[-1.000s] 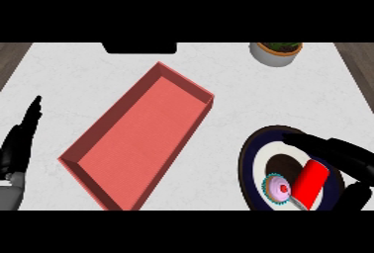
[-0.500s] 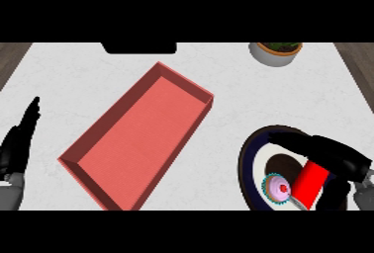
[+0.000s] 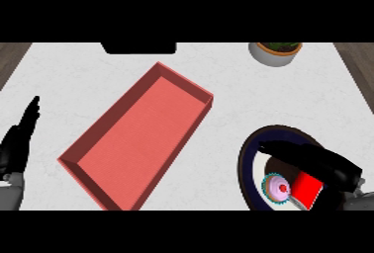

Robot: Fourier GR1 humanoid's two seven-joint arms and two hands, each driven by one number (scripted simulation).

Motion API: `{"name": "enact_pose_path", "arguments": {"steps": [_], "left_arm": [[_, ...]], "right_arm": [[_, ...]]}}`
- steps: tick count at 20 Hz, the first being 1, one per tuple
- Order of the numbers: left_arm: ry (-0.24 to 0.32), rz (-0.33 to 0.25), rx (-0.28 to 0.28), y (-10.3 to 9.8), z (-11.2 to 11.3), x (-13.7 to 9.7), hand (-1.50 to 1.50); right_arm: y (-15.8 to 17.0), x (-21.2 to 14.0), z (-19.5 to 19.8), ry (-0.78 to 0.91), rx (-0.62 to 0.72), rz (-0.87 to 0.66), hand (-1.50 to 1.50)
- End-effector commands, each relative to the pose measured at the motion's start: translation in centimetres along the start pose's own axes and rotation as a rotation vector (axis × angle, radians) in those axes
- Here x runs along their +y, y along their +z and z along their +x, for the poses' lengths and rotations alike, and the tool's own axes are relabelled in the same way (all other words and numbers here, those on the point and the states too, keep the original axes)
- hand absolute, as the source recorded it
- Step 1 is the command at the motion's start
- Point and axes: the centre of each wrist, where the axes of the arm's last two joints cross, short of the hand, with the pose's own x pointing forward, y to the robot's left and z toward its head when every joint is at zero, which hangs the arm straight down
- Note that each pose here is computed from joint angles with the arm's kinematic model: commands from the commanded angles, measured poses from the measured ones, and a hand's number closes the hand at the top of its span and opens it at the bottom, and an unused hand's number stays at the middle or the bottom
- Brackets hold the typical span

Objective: Pick the cupcake from the plate and place it in the cardboard box

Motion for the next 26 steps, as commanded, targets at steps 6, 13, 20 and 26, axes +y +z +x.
{"name": "enact_pose_path", "arguments": {"steps": [6, 13, 20, 26], "left_arm": [[-0.004, 0.011, 0.000, 0.3, -0.4, -0.8, 0.00], [0.004, -0.009, -0.006, 0.1, -1.3, -0.7, 0.00], [0.003, 0.000, -0.007, -0.6, 0.5, 1.0, 0.00], [-0.009, -0.008, -0.005, 0.3, -0.8, -0.5, 0.00]], "right_arm": [[2.3, 0.1, 1.9, -0.004, -0.071, -0.008, -1.50], [-0.4, 2.3, 3.1, 0.058, 0.060, 0.071, -1.50], [-2.2, 2.6, 3.0, 0.036, 0.115, 0.042, 1.50], [-2.6, 4.0, 2.1, 0.163, 0.060, -0.176, 1.50]]}}
